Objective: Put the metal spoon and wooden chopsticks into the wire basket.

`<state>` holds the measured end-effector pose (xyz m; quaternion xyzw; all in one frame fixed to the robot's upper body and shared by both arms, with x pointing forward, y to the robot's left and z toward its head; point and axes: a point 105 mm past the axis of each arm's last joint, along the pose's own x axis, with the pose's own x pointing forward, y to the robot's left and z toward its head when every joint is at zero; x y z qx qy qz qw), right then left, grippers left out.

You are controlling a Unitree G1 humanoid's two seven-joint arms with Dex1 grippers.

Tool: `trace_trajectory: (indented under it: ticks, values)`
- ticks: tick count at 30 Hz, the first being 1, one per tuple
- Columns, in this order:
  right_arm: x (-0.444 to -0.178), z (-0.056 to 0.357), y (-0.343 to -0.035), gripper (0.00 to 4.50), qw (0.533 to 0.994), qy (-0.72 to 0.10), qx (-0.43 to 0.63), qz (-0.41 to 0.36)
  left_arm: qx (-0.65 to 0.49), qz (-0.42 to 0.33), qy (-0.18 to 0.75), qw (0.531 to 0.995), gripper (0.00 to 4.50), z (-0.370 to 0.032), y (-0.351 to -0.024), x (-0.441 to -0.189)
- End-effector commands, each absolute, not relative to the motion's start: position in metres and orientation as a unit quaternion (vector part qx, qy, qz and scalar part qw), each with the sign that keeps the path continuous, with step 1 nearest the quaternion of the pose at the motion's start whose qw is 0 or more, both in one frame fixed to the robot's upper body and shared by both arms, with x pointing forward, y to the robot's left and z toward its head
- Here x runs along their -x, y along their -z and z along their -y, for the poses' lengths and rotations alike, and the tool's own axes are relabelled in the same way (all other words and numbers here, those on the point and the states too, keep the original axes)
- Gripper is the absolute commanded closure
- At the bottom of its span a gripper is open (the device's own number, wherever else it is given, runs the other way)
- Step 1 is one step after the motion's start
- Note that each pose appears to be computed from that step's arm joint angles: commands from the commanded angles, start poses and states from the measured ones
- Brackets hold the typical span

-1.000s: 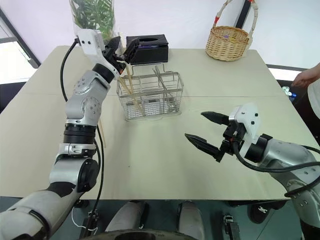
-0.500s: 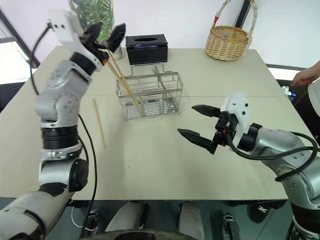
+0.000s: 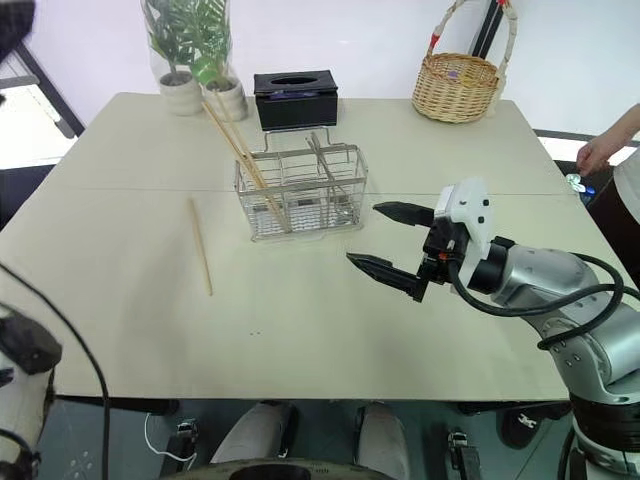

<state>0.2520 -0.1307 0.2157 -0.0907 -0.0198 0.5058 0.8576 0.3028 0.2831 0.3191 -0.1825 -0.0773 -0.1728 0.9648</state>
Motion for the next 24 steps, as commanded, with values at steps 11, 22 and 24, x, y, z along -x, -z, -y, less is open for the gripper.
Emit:
trace_trajectory:
  ticks: [11, 22, 24]
  values:
    - [-0.255, 0.132, -0.225, 0.0, 0.852, -0.512, 0.101, 0.04, 0.202, -0.184, -0.12, 0.955, 0.06, -0.309, -0.197, -0.335]
    - [-0.254, 0.125, -0.22, 0.0, 0.853, -0.513, 0.087, 0.041, 0.214, -0.315, -0.074, 0.922, 0.06, -0.258, -0.157, -0.377]
    - [-0.251, 0.124, -0.218, 0.0, 0.853, -0.513, 0.085, 0.04, 0.206, -0.336, -0.063, 0.917, 0.06, -0.25, -0.151, -0.382]
